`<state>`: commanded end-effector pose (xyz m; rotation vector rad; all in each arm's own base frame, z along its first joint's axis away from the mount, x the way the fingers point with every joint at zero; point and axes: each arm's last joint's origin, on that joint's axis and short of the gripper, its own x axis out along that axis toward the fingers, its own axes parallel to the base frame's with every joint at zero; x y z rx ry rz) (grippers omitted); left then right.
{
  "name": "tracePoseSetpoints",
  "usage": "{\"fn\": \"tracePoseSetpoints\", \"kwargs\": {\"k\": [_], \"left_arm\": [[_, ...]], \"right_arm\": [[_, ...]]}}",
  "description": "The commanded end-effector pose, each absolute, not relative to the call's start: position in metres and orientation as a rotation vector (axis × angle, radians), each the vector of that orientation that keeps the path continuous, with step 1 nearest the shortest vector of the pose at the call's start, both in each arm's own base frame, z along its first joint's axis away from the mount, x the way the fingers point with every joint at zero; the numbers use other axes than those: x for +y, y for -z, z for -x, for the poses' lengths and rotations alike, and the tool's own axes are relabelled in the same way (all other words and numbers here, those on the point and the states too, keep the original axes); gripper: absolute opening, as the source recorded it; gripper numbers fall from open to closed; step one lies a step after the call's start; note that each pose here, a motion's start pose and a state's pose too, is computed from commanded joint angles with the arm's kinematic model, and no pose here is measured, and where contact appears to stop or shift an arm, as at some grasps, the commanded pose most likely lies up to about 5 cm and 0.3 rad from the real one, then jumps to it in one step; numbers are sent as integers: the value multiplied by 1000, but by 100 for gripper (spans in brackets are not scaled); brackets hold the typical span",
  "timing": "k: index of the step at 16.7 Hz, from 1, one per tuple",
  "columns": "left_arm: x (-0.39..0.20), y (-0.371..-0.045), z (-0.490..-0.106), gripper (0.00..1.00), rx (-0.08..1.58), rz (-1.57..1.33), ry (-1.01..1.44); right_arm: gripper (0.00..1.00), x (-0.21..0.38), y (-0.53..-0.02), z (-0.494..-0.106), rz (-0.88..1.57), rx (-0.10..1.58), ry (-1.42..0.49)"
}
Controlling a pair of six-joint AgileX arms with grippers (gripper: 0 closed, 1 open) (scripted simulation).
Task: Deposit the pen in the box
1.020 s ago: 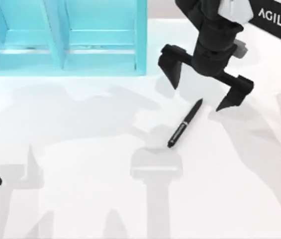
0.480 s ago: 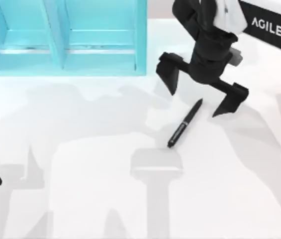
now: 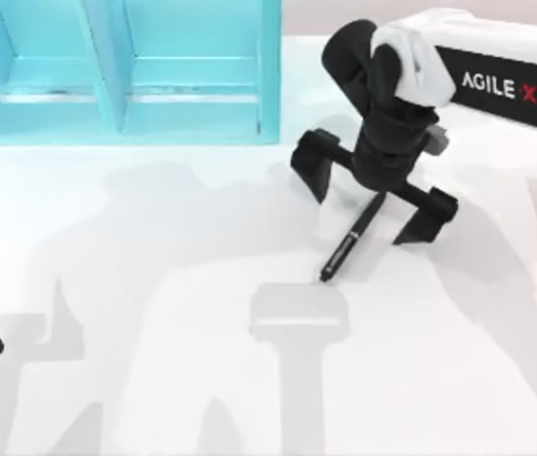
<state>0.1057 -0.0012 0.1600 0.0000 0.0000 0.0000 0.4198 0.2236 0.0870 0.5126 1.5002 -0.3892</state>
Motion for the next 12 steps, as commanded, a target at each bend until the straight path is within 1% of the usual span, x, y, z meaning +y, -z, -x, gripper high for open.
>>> {"fn": "tracePoseSetpoints", "kwargs": {"k": [2,12], "left_arm": [[-1,-160,-106,100,0,0,0],[-1,-160,-106,100,0,0,0]], "right_arm": [[100,224,-87,-420,-513,1500,389],[25,224,-87,-420,-513,1500,389]]}}
